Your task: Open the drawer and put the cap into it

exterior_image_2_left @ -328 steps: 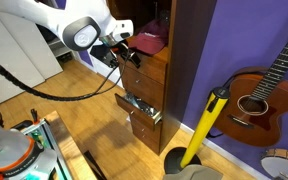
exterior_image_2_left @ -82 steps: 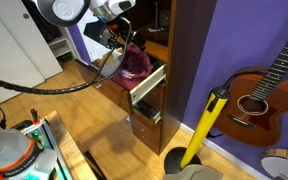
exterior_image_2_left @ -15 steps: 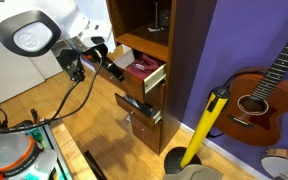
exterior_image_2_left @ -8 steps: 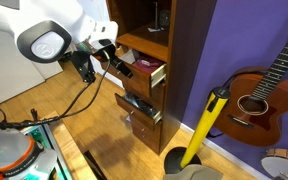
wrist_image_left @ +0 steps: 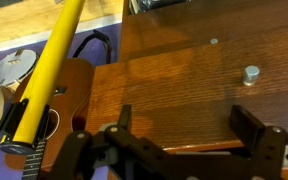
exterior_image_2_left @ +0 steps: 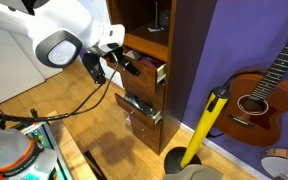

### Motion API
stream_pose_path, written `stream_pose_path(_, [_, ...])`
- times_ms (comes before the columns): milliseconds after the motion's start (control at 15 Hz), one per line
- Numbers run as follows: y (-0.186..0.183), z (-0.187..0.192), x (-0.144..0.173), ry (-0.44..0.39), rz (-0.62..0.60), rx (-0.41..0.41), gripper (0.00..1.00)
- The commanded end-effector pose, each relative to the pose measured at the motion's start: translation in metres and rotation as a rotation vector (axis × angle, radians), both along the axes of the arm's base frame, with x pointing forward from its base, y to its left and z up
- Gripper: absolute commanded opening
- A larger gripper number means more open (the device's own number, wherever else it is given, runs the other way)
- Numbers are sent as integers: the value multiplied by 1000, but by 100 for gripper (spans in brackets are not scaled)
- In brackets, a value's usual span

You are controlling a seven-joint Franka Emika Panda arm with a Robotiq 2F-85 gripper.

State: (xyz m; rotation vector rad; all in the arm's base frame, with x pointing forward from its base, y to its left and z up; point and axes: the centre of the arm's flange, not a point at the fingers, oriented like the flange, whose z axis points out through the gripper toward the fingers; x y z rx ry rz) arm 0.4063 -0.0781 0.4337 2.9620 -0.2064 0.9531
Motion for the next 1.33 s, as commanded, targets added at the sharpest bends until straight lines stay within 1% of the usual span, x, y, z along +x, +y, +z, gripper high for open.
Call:
stream_pose_path(0, [-1,-5,21,-33,-14,20,100])
stream_pose_path(333, [0,-4,38,-65,-15,31,100])
stream_pose_path(600, [2,-1,44,-66,-17,48,100])
stream_pose_path(933, [-2,28,23,-7,-15,53,100])
stream_pose_path(1133, [-7,53,2,32,-4,55,100])
stream_pose_path(1267, [-10,72,-13,36,17,41,100])
